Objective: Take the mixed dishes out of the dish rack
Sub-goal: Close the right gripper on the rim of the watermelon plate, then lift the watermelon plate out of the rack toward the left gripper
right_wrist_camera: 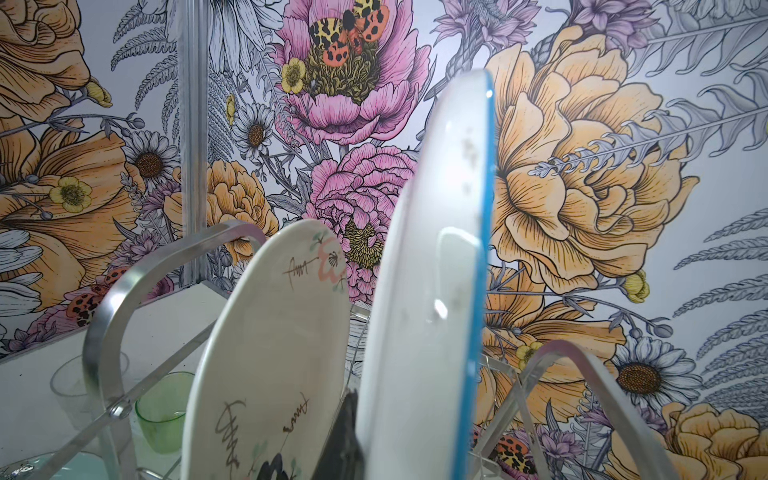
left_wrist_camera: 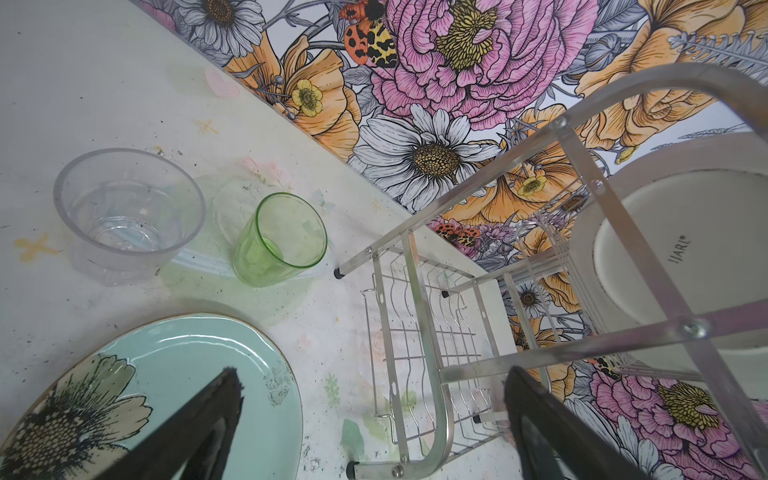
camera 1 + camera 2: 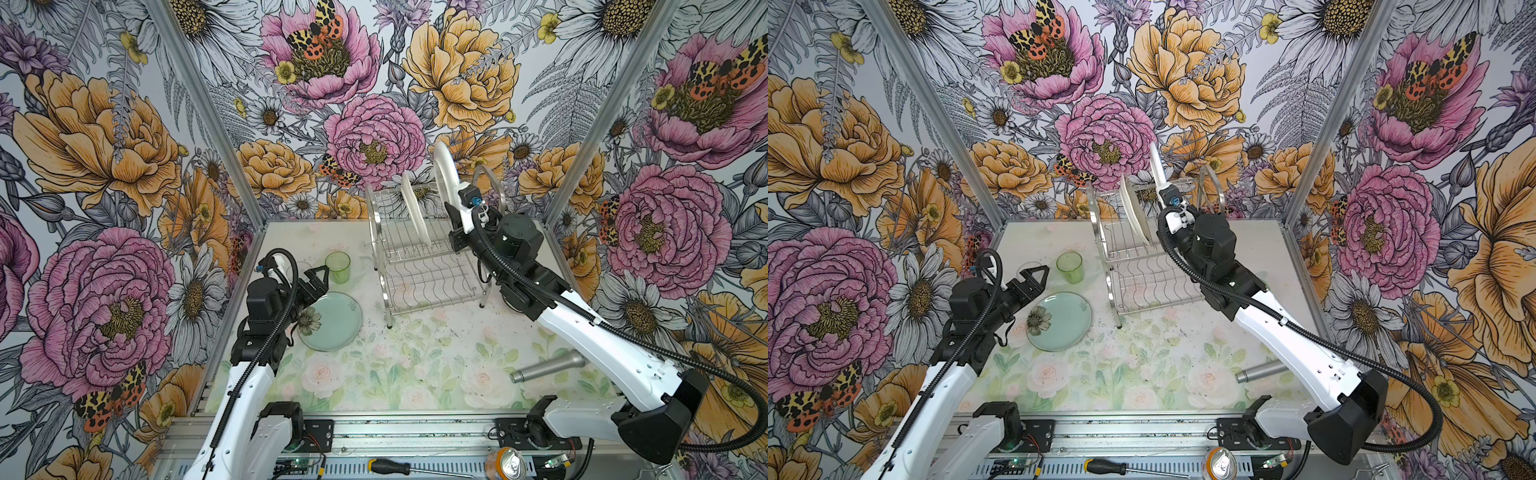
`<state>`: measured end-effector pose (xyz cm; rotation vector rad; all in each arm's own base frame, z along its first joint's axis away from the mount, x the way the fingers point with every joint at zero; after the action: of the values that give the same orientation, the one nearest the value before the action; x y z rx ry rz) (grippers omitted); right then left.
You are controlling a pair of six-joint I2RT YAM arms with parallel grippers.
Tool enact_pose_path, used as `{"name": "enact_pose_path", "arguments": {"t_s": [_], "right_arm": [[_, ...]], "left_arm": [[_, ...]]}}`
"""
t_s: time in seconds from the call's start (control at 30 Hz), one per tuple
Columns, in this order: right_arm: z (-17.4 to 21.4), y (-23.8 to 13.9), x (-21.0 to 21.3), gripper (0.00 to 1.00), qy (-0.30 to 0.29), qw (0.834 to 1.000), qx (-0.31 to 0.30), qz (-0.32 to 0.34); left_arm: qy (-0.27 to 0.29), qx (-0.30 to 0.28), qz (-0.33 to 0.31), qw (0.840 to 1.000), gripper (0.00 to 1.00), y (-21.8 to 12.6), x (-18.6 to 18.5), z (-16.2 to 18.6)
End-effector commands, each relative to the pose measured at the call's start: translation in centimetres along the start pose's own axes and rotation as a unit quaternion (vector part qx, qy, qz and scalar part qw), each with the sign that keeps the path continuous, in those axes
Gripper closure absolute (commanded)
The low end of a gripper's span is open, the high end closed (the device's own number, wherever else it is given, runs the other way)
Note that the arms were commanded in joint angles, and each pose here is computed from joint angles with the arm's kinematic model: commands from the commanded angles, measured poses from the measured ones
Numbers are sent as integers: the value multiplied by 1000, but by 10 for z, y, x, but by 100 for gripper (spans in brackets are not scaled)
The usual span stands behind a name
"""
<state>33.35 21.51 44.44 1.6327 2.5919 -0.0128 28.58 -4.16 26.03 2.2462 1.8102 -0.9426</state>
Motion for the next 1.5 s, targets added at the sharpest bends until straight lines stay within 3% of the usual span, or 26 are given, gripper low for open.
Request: {"name": "enact_pose_path", "arguments": {"t_s": [0.0, 0.33, 0.6, 0.83, 1.17, 1.47], "right_arm": [[-60, -27, -9, 100, -6, 993, -112, 25], [-77, -35, 9, 100, -42, 989, -138, 13], [-87, -42, 41, 100, -111, 983, -148, 2], [-89, -43, 70, 100, -184, 971, -151, 8], [-91, -46, 93, 100, -229, 960, -159, 24], [-86, -43, 105, 100, -308, 938, -147, 53]], "left_arm": [[-1, -11, 15, 1000, 1, -7, -8, -8], [7, -28, 34, 999, 1, -22, -25, -24], [10, -63, 49, 997, 1, -53, -38, -31], [8, -88, 70, 994, 1, -75, -51, -38], [11, -105, 77, 991, 1, -93, -57, -42], [20, -121, 96, 988, 1, -105, -67, -48]]}}
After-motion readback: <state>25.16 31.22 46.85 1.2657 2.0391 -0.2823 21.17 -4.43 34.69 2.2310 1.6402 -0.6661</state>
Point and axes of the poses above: each gripper's point midway between its finger pads, its own y axis out along the fingers, its own x axis along the line the jaws close on, z = x × y, the point moved 3 cm from there along -y, back along the fingers, and after that the axes turned 13 degrees about y, right-handed, at the moved point
